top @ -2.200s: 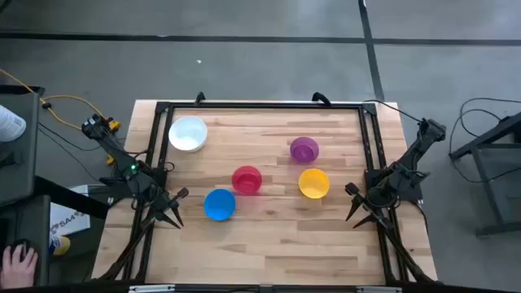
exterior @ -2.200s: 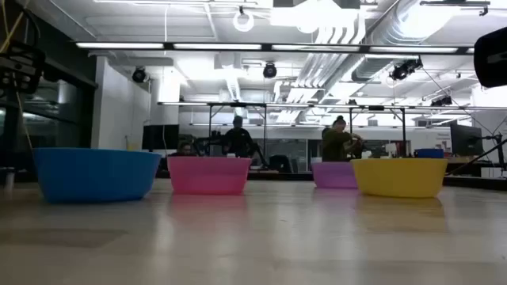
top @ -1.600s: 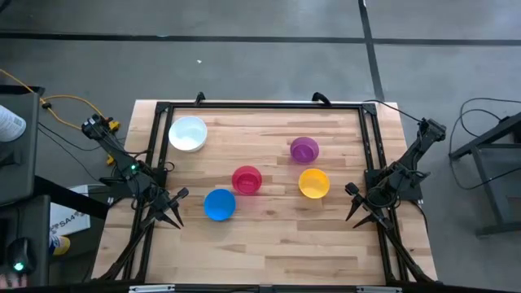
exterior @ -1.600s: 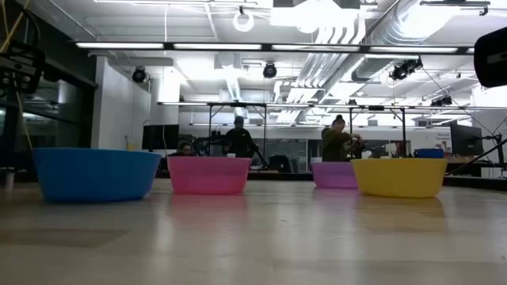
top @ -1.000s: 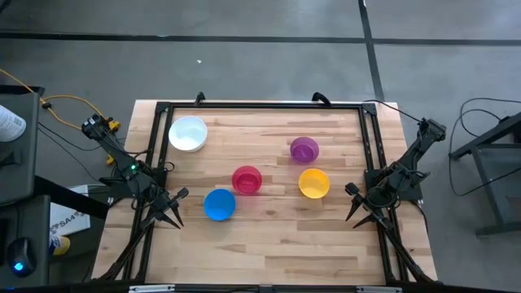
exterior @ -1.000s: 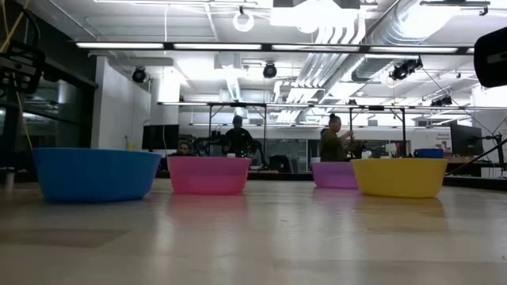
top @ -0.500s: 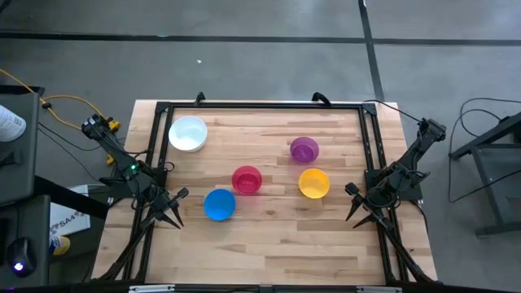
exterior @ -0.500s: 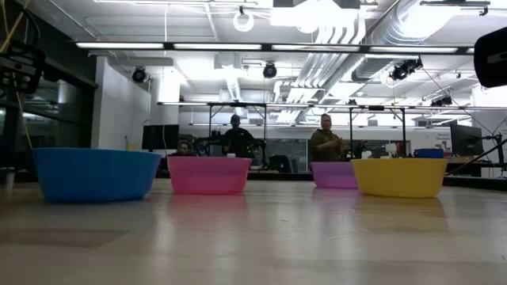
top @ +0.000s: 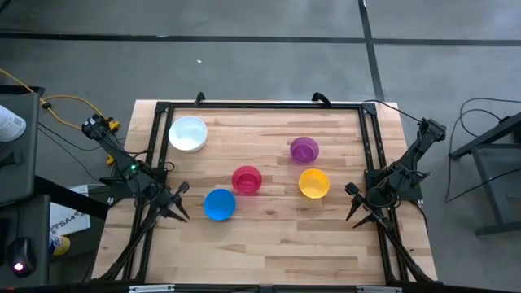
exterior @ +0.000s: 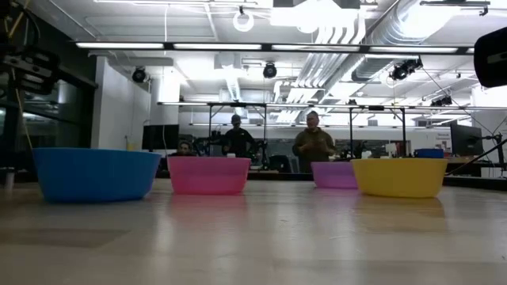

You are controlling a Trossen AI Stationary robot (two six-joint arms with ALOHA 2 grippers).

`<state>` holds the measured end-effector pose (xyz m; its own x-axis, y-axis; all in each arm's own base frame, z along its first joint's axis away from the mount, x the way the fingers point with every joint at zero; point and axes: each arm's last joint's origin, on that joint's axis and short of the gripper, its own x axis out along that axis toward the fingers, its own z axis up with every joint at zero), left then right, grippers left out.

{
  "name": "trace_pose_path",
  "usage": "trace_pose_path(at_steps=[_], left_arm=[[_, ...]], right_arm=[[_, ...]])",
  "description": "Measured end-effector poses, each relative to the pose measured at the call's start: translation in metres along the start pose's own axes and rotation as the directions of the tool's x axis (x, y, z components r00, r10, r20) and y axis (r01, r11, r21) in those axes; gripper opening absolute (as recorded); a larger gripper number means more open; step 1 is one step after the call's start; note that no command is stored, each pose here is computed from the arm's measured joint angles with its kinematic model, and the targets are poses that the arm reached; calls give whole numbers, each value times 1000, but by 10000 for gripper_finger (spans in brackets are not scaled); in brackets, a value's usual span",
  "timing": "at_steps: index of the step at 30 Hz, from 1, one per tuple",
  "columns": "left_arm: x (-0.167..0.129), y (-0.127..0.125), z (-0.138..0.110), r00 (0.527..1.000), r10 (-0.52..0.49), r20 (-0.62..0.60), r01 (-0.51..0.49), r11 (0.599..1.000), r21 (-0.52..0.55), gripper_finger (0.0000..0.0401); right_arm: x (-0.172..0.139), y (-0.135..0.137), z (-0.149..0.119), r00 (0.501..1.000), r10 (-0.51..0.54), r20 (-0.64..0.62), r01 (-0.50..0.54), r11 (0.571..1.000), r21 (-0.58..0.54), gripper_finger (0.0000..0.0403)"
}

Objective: Nest bowls inside each other
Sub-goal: Stack the blue bowl on top of the white bowl

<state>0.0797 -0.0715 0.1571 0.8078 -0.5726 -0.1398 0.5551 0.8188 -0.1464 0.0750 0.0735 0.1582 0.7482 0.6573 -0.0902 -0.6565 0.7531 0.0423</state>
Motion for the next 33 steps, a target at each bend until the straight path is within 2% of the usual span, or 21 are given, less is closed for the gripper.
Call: trace_pose_path(at_steps=[4, 13, 23, 33], left_arm=[[0, 4, 2, 991, 128, 37, -124, 988, -93, 49], [-1, 6, 5, 969, 240, 55, -234, 967, -102, 49], [-6, 8, 26, 899, 425, -101, -434, 897, -83, 49], [12, 1, 57, 844, 471, -255, -507, 856, -97, 49]], right_arm=[[0, 0, 0, 1000, 0, 0, 0, 1000, 0, 133], [0, 0, 0, 1000, 1, -1, -1, 1000, 0, 133], [0, 0, 0, 1000, 0, -1, 0, 1000, 0, 133], [0, 0, 0, 1000, 0, 0, 0, 1000, 0, 133]])
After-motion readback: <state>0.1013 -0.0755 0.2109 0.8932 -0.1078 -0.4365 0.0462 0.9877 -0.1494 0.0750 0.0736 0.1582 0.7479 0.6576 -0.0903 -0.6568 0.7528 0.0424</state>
